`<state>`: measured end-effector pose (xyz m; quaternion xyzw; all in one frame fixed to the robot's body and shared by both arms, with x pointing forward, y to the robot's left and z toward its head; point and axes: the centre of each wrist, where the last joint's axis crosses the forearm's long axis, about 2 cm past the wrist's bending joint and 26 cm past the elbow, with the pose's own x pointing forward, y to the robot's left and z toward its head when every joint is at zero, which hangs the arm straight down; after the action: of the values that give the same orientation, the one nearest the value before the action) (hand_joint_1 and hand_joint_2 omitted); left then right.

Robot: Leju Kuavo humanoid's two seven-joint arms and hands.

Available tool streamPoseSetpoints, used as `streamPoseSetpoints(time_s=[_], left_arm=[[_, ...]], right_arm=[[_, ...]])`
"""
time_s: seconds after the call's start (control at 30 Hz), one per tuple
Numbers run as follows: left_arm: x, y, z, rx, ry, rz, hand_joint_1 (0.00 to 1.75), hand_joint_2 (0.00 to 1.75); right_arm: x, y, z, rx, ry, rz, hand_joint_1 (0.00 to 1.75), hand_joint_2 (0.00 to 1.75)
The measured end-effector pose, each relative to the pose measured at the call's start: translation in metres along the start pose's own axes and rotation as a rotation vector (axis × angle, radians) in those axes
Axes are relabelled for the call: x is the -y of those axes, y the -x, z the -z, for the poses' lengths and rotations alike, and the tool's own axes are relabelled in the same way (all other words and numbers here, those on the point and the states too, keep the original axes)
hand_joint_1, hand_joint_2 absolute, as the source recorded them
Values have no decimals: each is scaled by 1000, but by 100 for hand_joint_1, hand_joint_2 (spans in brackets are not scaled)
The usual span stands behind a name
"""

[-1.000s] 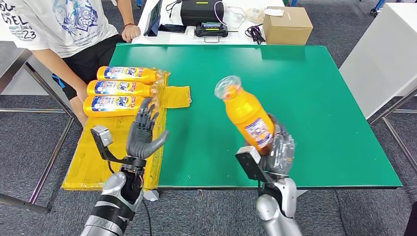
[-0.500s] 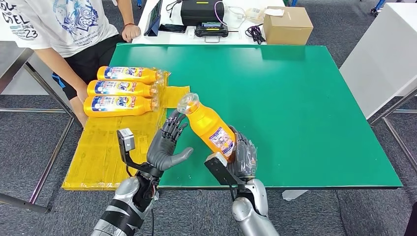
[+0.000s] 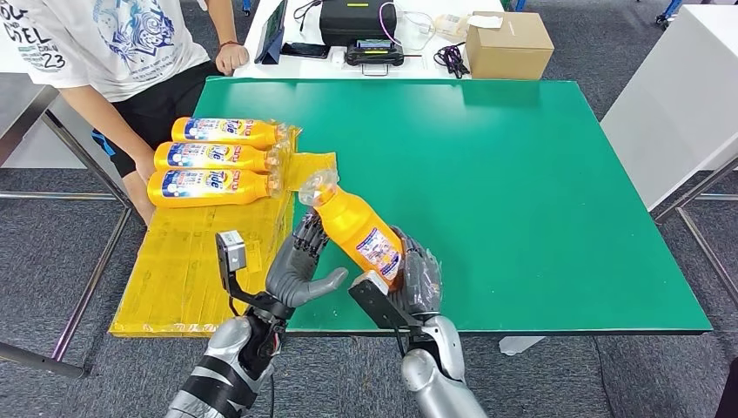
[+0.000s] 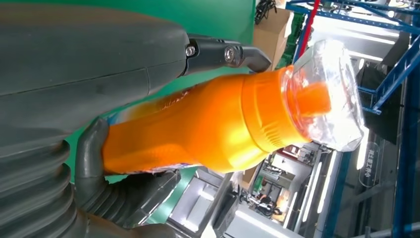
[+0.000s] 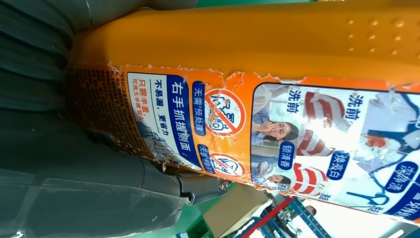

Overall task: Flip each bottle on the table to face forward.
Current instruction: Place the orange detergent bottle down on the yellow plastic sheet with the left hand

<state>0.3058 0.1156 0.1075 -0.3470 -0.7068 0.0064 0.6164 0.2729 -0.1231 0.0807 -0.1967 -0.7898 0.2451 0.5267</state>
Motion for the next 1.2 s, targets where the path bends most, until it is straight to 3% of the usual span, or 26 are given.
streamPoseSetpoints(time_s=[0.43, 0.97, 1.0, 1.1, 1.13, 1.2], left_arm=[[-4, 10, -6, -37, -36, 7, 0, 175], [-13, 17, -12, -54, -90, 4, 1, 175], [-13, 18, -13, -55, -90, 4, 25, 175], [-13, 19, -13, -51, -88, 9, 155, 175], [-13, 19, -13, -49, -86, 13, 175, 175], [-14, 19, -13, -44, -79, 19, 175, 175]], right_arm=[[-40, -17, -10, 3, -187, 41, 175, 175], [-64, -25, -21, 16, -336, 80, 175, 175], [-65, -24, -21, 15, -339, 82, 175, 175], [-65, -24, -21, 12, -341, 90, 175, 175], [-65, -25, -21, 11, -340, 93, 175, 175], [-65, -25, -20, 7, -339, 99, 175, 175]])
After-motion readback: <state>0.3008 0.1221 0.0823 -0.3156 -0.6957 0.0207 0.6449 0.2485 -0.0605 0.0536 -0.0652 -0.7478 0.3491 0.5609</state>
